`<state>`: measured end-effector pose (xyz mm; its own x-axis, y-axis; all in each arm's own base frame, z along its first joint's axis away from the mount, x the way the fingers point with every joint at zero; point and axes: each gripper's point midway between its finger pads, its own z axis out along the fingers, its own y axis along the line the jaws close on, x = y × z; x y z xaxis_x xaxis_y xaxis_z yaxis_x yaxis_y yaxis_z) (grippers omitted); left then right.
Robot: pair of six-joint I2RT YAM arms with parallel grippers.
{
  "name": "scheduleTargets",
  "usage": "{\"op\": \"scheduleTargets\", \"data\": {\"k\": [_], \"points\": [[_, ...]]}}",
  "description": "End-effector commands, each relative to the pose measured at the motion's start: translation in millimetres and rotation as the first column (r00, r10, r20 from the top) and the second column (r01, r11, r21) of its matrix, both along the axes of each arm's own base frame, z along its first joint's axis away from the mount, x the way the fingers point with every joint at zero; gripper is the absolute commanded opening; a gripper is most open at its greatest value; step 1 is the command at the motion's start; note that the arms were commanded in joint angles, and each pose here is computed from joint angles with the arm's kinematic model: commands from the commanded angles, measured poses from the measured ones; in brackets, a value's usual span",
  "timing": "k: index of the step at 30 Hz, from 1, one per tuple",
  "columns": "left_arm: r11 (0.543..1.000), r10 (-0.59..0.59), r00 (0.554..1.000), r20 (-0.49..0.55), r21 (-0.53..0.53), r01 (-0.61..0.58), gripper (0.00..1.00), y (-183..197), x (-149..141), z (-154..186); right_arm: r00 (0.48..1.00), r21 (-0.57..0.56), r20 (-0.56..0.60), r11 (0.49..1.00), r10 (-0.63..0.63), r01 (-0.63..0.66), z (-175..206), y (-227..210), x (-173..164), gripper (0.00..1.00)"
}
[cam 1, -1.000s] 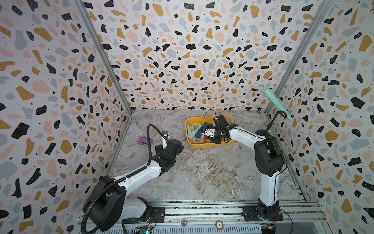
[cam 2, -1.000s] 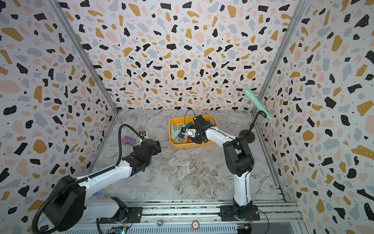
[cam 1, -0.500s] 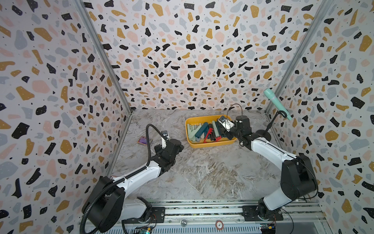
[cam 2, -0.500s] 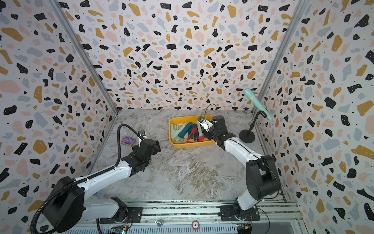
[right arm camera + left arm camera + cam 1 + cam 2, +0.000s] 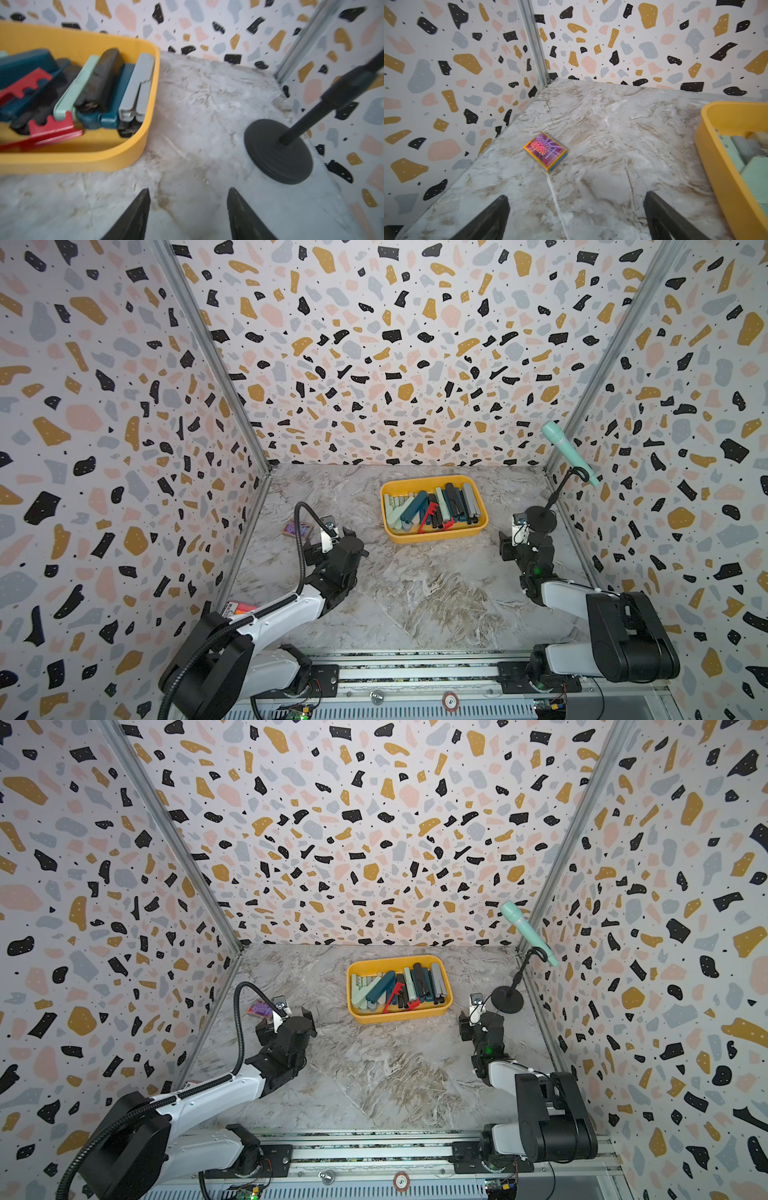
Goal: Put the pruning pliers into the storage box
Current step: Reset both arms
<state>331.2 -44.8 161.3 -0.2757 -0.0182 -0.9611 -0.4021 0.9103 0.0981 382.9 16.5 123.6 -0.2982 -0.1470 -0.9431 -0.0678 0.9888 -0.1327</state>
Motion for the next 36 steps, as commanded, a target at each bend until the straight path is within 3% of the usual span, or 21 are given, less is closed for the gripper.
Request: {"op": "scheduleTargets", "data": {"k": [1, 5, 7, 12, 14, 18, 21, 25, 27, 36], "points": [[0.993, 0.111, 0.981, 0.161, 0.01, -0.114, 0.99, 23, -2, 29, 0.963, 0.026, 0.262, 0.998, -0.057, 0.052, 62, -11, 12, 0.65], [0.983, 0.172, 0.975, 0.138, 0.046, -0.18, 0.99, 41, -2, 29, 0.984, 0.048, 0.179, 0.999, -0.015, 0.006, 52, -2, 10, 0.66], [0.98, 0.186, 0.973, 0.135, 0.042, -0.193, 1.0, 49, 0, 28, 0.981, 0.061, 0.195, 0.998, 0.016, -0.028, 49, 6, -8, 0.72], [0.968, 0.227, 0.965, 0.134, 0.083, -0.239, 0.99, 71, -3, 16, 0.984, 0.058, 0.174, 0.998, -0.031, 0.021, 23, -4, -33, 0.75], [0.963, 0.24, 0.965, 0.107, 0.098, -0.25, 0.99, 77, -5, 5, 0.983, 0.056, 0.172, 0.997, -0.06, 0.051, 21, -9, -34, 0.81], [0.973, 0.197, 0.968, 0.155, 0.088, -0.212, 1.0, 82, -11, -6, 0.976, 0.111, 0.207, 0.993, -0.067, 0.044, 22, -10, -28, 0.89], [0.986, 0.126, 0.972, 0.199, 0.086, -0.146, 1.0, 80, -12, -1, 0.98, 0.092, 0.19, 0.995, -0.065, 0.048, 2, -7, -21, 0.99], [0.995, 0.093, 0.963, 0.252, 0.011, -0.099, 1.0, 94, -13, -10, 0.988, 0.059, 0.151, 0.998, -0.019, 0.01, -2, 5, -14, 0.99], [0.998, 0.045, 0.982, 0.184, 0.025, -0.05, 0.99, 86, -2, -20, 0.989, 0.063, 0.148, 0.998, -0.011, 0.002, -2, 5, -13, 0.99], [0.998, 0.063, 0.979, 0.196, 0.002, -0.064, 1.0, 94, -2, -24, 0.989, 0.061, 0.148, 0.998, -0.009, 0.0, -2, 5, -14, 0.99]]}}
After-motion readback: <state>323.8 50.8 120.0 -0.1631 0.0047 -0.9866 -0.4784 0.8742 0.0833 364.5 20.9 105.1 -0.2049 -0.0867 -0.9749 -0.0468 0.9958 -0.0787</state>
